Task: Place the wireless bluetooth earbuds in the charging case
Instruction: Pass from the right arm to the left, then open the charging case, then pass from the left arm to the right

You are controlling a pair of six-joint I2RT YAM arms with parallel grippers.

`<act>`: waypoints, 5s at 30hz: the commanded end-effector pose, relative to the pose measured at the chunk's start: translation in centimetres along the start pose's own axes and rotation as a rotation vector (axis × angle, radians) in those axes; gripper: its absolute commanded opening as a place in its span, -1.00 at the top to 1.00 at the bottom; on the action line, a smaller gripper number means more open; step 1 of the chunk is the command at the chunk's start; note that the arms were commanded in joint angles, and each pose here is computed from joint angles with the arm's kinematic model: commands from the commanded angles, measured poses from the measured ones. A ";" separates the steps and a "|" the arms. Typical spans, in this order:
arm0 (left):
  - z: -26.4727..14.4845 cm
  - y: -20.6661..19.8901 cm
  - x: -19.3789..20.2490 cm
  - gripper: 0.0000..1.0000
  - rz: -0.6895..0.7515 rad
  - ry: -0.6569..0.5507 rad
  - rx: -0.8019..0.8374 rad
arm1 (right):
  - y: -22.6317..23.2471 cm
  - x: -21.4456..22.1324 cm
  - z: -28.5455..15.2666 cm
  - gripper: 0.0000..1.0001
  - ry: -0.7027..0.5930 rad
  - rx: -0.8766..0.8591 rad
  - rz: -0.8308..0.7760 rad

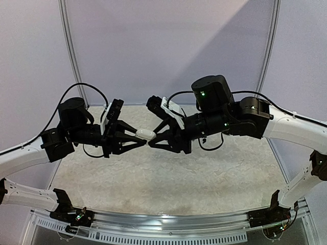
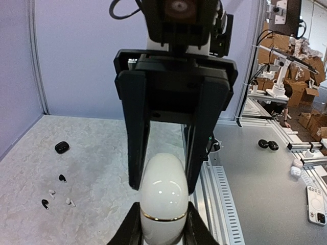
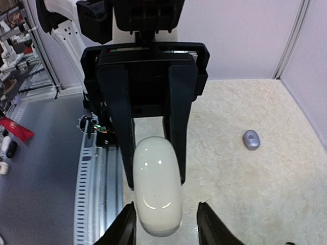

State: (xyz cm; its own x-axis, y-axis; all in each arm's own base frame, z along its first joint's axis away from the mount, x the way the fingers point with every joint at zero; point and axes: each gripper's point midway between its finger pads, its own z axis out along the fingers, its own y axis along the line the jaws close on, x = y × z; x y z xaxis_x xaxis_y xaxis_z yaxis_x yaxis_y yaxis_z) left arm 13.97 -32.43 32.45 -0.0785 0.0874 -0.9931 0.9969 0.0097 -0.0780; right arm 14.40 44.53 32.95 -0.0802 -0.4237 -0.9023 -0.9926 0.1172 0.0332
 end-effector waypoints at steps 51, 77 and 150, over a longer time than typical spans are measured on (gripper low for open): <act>0.0 0.6 4.1 1.00 -0.010 -0.073 -0.108 | -5.4 -0.6 0.7 0.06 -0.038 0.174 0.173; -1.8 2.7 6.6 1.00 -0.070 -0.164 -0.270 | -3.2 -0.7 1.3 -0.35 -0.001 -0.024 0.181; -0.9 1.2 6.5 0.21 0.011 -0.104 -0.153 | -2.6 -1.8 2.0 0.97 0.009 0.102 -0.178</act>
State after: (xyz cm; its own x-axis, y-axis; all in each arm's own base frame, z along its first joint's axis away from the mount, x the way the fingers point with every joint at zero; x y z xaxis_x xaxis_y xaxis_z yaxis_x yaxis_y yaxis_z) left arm 14.95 -30.76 24.90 -0.0918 -0.0052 -0.9958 0.9781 0.1871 -0.0912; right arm 17.19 47.26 30.66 0.0225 -0.4931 -0.8697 -0.9902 0.1088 -0.0873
